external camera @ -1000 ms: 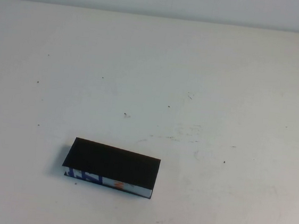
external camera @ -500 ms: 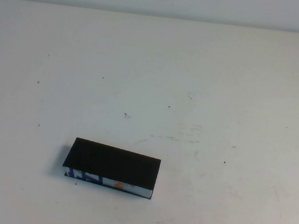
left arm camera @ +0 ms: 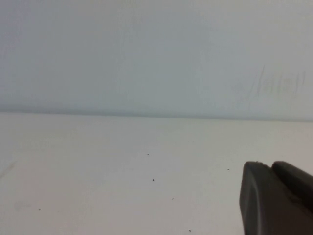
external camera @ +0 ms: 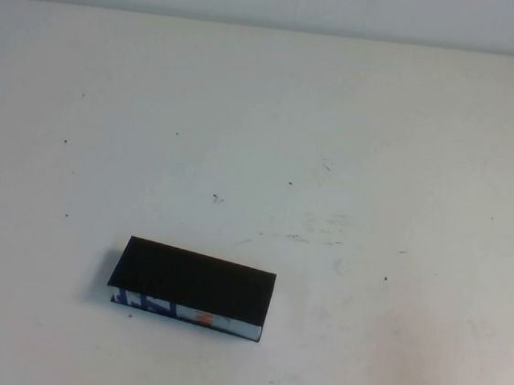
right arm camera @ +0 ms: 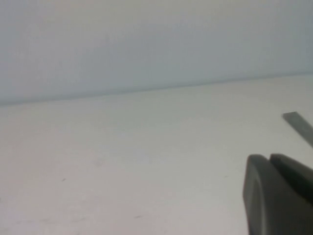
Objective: Return glasses to glasses case
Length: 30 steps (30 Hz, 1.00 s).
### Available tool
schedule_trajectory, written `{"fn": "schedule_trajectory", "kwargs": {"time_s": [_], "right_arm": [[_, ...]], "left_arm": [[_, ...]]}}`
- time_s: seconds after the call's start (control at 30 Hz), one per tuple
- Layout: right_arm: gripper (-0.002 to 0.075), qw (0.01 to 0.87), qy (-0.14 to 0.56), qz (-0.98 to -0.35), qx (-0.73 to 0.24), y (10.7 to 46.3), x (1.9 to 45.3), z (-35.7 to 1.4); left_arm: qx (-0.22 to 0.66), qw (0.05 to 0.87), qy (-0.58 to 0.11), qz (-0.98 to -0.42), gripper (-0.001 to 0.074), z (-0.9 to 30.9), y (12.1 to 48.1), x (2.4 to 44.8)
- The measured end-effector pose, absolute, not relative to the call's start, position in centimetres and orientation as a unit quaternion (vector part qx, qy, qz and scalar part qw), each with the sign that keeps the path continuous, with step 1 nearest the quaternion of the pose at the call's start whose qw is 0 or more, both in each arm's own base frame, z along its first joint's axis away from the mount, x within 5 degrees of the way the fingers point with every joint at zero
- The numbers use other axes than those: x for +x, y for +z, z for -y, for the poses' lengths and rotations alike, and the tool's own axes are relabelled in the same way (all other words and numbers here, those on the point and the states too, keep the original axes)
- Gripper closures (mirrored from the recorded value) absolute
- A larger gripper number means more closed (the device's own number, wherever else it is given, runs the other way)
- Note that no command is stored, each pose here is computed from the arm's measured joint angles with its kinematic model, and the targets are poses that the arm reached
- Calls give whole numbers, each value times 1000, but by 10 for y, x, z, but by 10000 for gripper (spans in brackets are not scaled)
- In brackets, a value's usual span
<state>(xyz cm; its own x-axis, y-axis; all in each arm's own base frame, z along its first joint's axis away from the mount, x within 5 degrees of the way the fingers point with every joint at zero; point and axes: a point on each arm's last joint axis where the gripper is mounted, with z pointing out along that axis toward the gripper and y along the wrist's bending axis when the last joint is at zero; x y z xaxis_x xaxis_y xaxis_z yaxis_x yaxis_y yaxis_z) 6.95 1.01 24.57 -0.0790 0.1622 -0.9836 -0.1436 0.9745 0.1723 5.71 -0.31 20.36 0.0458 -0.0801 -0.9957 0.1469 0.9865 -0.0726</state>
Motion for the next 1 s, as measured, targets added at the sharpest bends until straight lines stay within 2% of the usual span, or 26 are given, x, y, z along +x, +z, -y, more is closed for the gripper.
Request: {"fn": "schedule_trajectory", "kwargs": {"time_s": [0.2, 0.8, 0.9, 1.0], "right_arm": [[740, 723, 56, -686, 62, 214, 59, 1], [740, 725, 91, -680, 58, 204, 57, -2], [740, 706, 95, -698, 69, 200, 57, -2], [740, 669, 75, -739, 35, 190, 56, -4]], "left_arm": [[21, 723, -76, -687, 735, 2, 204, 57], [17, 723, -73, -687, 735, 1, 203, 57], [17, 723, -73, -687, 735, 1, 203, 57], [17, 723, -73, -687, 735, 1, 203, 57]]}}
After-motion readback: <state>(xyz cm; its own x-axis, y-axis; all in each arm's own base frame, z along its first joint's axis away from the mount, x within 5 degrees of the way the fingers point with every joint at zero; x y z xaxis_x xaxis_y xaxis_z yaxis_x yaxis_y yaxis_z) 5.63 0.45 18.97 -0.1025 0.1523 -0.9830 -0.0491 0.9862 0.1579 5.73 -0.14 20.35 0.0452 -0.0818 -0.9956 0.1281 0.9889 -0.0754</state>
